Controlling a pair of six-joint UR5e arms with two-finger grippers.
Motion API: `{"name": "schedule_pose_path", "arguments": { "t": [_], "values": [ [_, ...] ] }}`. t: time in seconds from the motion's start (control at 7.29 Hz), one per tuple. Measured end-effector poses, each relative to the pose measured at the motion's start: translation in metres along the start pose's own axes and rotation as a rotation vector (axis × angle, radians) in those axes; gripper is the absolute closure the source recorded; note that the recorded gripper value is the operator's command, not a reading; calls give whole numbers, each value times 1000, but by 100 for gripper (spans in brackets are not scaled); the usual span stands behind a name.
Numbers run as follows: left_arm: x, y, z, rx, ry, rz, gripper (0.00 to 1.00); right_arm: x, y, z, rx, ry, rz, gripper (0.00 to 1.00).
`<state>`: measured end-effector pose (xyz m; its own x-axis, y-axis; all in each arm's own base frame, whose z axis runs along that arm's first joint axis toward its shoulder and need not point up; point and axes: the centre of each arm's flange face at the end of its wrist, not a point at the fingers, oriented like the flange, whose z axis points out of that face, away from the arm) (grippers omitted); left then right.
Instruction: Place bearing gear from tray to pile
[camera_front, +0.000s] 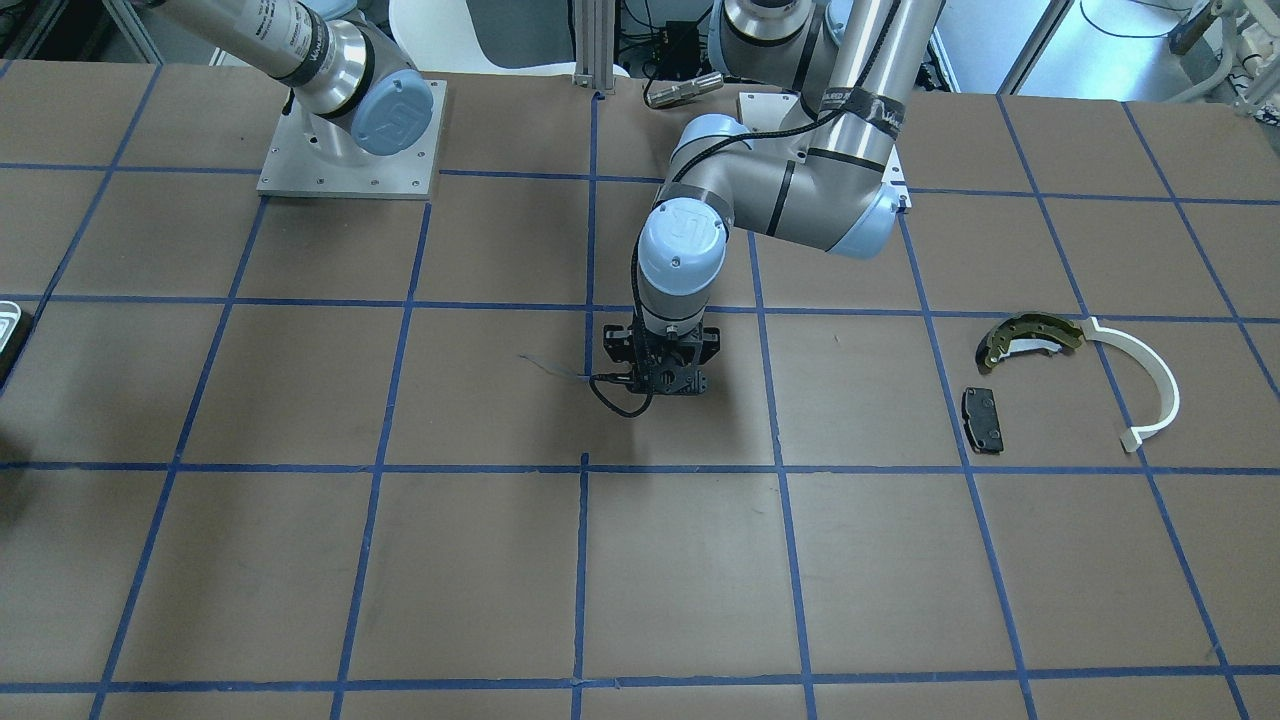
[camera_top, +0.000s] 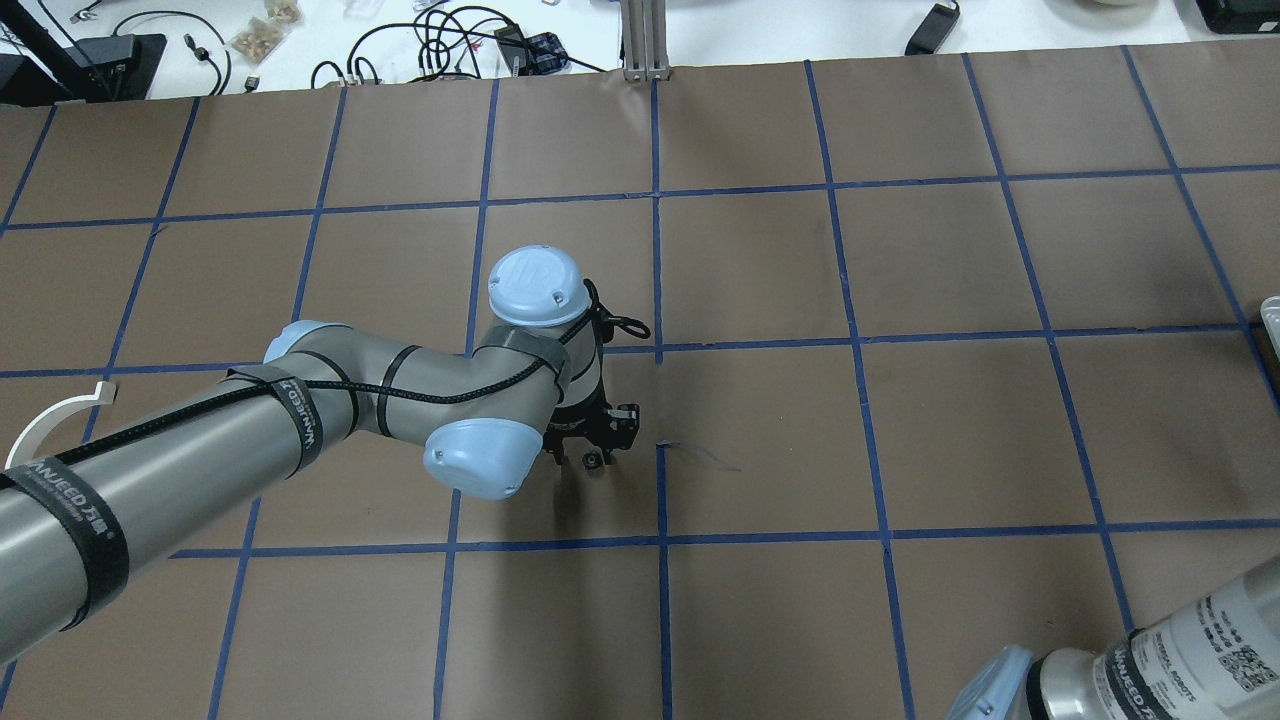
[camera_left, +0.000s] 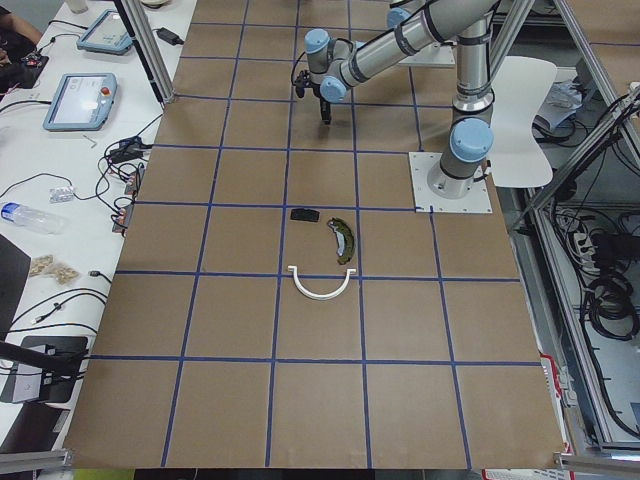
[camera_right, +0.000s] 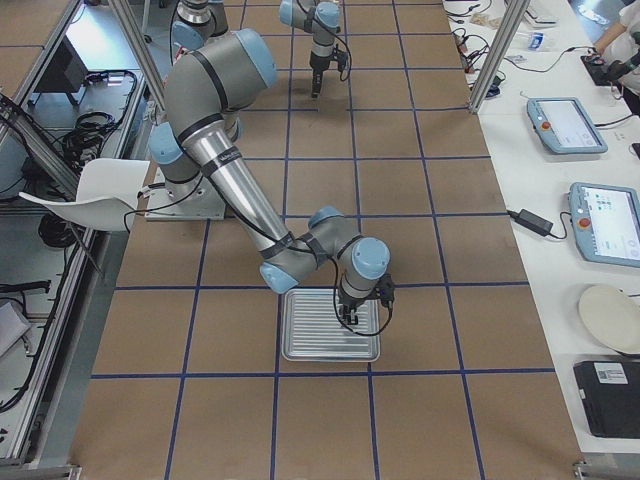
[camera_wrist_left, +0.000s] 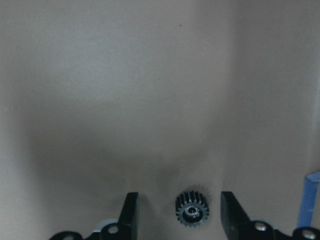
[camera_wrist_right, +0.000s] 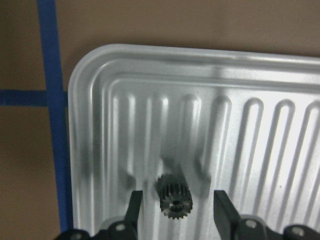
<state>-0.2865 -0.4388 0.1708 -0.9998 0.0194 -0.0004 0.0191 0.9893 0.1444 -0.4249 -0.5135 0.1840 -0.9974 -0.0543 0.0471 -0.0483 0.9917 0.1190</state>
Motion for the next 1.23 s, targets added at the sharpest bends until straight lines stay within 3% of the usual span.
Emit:
{"name": "schedule_pose_path", "arguments": {
  "t": [0.14, 0.41, 0.69, 0.96, 1.23],
  "values": [
    [0, -1, 1, 0, 1, 0, 100, 1, 1, 1, -1, -2, -3, 46],
    [0, -1, 3, -4, -2, 3, 100, 1, 1, 3, -2, -5, -6, 60],
    [-3, -5, -12, 14, 1, 7, 100, 2, 1, 3, -2, -6, -5, 85],
    [-31, -34, -63, 7, -53, 46, 100, 0, 3, 4, -6, -9, -5, 92],
    [-116, -83, -134, -27, -81, 36, 100, -3, 9, -12, -34, 21, 5, 97]
  ]
}}
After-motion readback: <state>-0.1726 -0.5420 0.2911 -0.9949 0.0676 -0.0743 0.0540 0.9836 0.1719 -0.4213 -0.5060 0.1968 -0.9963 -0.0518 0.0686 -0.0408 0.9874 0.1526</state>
